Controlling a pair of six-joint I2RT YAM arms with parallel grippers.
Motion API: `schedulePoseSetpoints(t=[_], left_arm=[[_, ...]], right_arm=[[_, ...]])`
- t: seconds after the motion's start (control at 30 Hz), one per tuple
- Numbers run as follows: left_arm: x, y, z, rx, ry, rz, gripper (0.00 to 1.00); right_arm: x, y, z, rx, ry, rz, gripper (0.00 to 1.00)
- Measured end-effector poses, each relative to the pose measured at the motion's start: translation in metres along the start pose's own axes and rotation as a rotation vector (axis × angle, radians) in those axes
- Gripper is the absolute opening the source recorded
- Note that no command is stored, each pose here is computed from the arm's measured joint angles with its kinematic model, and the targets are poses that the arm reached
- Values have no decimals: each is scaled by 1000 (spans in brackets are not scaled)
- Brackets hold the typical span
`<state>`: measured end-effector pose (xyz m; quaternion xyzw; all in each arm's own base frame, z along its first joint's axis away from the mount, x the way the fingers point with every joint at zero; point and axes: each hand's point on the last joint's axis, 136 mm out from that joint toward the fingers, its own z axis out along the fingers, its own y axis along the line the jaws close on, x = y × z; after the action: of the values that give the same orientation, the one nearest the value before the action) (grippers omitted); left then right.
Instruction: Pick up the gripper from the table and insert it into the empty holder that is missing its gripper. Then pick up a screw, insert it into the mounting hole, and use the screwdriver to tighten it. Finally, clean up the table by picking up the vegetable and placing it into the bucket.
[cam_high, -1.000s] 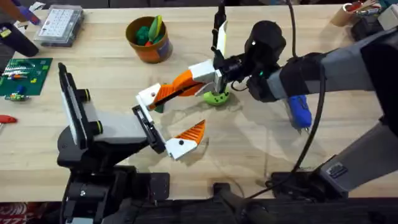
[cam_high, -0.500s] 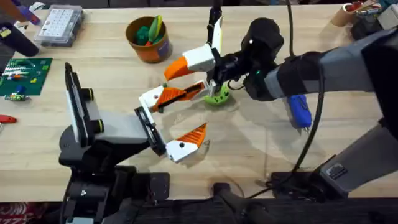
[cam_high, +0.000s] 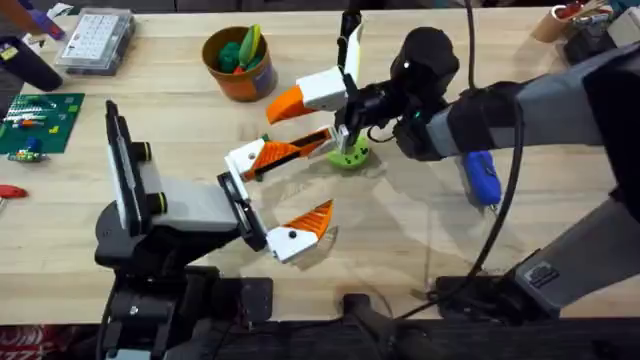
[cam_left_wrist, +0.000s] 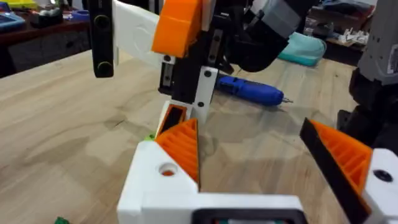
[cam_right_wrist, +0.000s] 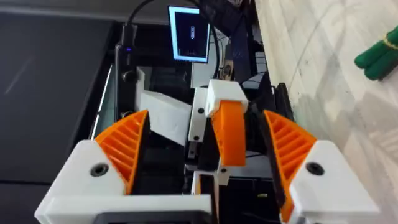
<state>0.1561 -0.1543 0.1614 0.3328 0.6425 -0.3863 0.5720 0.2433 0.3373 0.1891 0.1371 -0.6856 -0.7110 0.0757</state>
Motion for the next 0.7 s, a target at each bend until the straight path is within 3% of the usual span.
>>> schedulePoseSetpoints(t=[0.4, 0.57, 0.6, 0.7], left_arm=[[0, 0, 0, 0, 0, 0, 993], [0, -1, 0, 4, 0, -1, 993], [0, -2, 0, 13, 1, -4, 993], [0, -3, 0, 15, 1, -5, 993]], right_arm=[[-8, -4, -9, 11, -32, -97, 996], [-21, -34, -25, 86, -103, -18, 998], [-49, -42, -44, 155, -184, -88, 997], [-74, -29, -55, 184, -217, -177, 997]])
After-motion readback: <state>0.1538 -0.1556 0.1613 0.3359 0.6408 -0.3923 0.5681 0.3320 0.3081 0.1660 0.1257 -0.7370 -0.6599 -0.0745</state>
